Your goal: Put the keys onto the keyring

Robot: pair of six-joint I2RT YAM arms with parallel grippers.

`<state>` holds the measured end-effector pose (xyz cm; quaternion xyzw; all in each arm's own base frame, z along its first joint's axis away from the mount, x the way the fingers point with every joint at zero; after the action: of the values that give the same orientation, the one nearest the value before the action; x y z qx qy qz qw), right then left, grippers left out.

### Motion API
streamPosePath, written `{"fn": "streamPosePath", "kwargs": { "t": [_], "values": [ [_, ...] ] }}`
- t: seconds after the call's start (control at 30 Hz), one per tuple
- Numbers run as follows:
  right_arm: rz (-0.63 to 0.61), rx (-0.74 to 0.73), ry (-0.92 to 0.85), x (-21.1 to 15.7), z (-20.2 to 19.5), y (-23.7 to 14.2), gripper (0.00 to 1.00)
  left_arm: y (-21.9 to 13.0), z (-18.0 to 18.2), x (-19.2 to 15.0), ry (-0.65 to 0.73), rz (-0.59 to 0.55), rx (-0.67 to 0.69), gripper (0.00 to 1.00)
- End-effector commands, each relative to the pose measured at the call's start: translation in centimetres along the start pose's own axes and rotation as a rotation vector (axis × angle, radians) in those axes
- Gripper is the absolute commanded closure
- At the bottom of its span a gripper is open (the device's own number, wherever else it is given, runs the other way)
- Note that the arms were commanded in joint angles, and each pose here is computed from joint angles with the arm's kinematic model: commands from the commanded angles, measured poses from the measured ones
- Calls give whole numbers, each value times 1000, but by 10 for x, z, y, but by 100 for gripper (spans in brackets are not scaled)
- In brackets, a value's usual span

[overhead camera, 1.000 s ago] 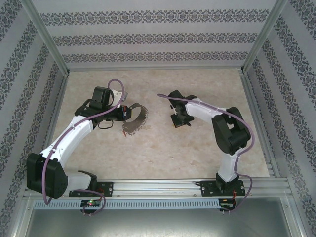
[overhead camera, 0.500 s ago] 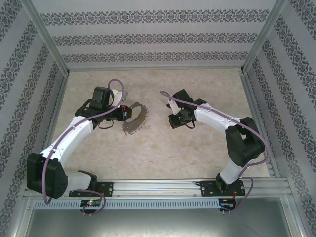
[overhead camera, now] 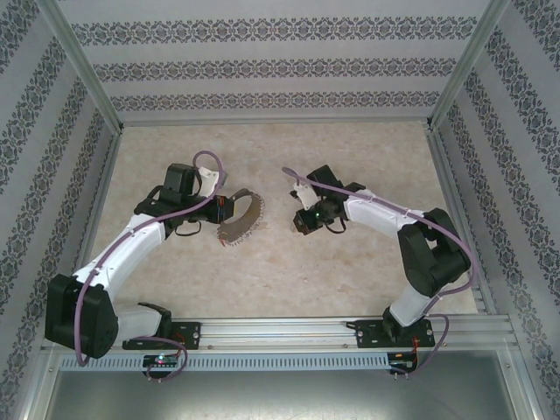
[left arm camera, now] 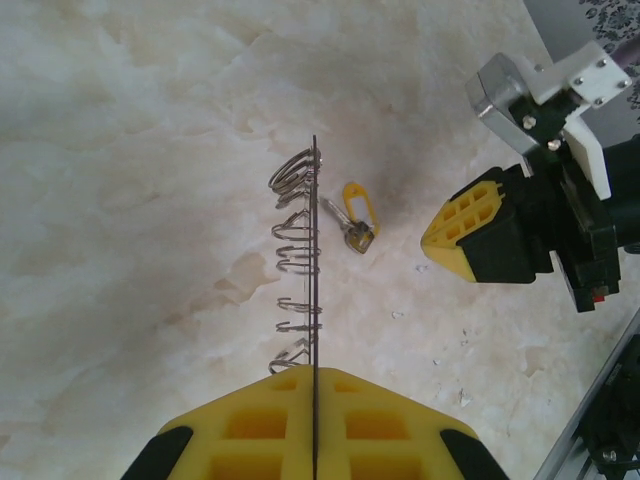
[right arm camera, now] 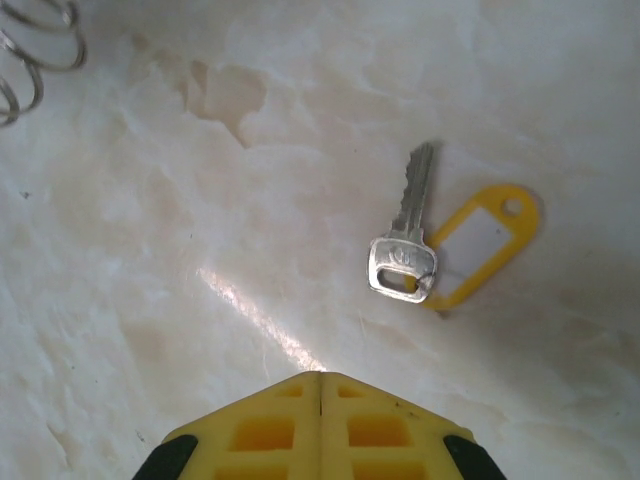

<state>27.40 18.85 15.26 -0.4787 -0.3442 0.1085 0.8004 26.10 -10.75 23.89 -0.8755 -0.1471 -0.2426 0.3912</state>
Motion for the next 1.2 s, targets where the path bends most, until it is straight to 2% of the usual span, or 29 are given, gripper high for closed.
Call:
{"fn": "streamPosePath", "kwargs": {
  "t": [0.0, 0.1, 0.2, 0.37, 0.43, 0.6, 0.7, 0.9, 1.03, 1.17],
  "values": [
    [-79, -79, -52, 10, 2, -10, 95, -9, -4, 11, 64, -69, -16, 100],
    [-3, -132, -19, 11, -1, -5, 83, -9, 0, 9, 45, -72, 33, 100],
    [59, -113, 4, 14, 1, 2, 72, -9, 0, 10, 36, -79, 42, 100],
    [123, -167, -13, 12, -5, 11, 62, -11, -1, 11, 38, -78, 46, 100],
    [168, -172, -55, 11, -9, 12, 61, -13, -2, 9, 44, -77, 49, 100],
    [284, -135, -204, 4, -13, 26, 61, -13, 0, 6, 48, -77, 53, 100],
    [266, -97, -242, 5, -14, 35, 62, -13, 0, 7, 44, -79, 47, 100],
    [263, -152, -258, 16, -19, 39, 65, -14, -2, 8, 41, -85, 32, 100],
    [287, -148, -261, 19, -19, 45, 72, -15, -1, 8, 29, -86, 5, 100],
    [293, -150, -266, 20, -19, 47, 91, -17, 2, 10, -23, -99, -37, 100]
  ]
}}
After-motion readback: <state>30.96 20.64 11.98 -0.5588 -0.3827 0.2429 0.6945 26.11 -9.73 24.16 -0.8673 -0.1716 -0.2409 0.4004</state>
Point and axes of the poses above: each hand's point on the last joint's axis, 136 mm out from that joint toward the fingers, its own y axis out along the fingers, its own z axis along the line the jaws close on, x = y × z, the point moved 10 cm from there along -y, back along the fingers, and after that the axes turned 8 degrees about -y, right-handed, at the moved point
